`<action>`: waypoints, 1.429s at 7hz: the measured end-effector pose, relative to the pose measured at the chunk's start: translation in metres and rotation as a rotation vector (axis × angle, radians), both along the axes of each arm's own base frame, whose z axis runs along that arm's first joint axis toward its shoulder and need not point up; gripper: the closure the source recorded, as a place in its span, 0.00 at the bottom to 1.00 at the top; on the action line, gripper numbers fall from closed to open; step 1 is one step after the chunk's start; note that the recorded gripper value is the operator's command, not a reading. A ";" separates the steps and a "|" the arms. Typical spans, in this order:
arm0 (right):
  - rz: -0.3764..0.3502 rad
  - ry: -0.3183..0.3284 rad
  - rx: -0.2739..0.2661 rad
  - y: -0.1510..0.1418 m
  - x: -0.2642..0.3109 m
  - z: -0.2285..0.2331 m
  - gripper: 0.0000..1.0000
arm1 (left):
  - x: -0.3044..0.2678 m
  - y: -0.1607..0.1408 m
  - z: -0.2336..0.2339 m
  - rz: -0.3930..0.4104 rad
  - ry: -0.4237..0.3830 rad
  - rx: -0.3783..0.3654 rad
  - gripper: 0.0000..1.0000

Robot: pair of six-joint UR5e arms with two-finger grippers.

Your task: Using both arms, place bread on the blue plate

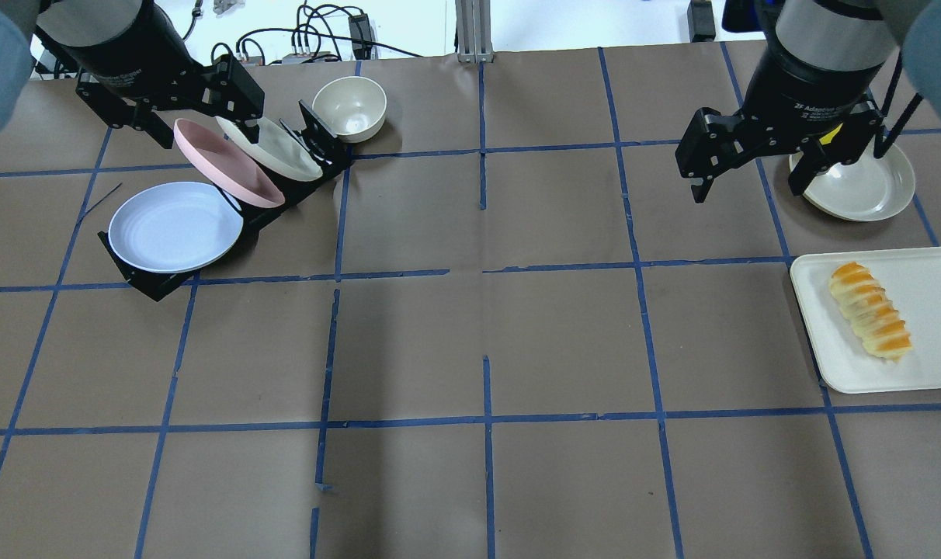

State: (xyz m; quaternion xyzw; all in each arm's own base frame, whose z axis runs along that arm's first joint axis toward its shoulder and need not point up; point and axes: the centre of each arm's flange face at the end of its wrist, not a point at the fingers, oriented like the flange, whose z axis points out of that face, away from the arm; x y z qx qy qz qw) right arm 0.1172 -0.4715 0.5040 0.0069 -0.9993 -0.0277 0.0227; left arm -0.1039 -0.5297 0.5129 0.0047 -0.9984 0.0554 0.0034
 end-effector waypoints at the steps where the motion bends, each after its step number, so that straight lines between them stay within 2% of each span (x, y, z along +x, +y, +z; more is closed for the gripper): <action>1: 0.000 0.001 -0.001 0.000 0.000 0.000 0.01 | 0.000 0.000 0.000 0.000 0.000 0.000 0.00; 5: 0.001 0.002 0.003 0.000 0.000 0.000 0.01 | -0.003 0.008 0.011 -0.003 -0.005 0.008 0.00; 6: 0.001 0.002 0.005 0.000 0.000 -0.001 0.01 | -0.002 0.010 0.009 -0.015 -0.005 0.021 0.00; 8: 0.001 0.002 0.009 0.000 0.000 -0.003 0.01 | 0.014 0.007 0.007 -0.104 -0.021 0.017 0.00; 10: 0.001 0.002 0.011 0.000 0.000 -0.004 0.01 | 0.045 0.001 0.003 -0.099 -0.019 0.018 0.00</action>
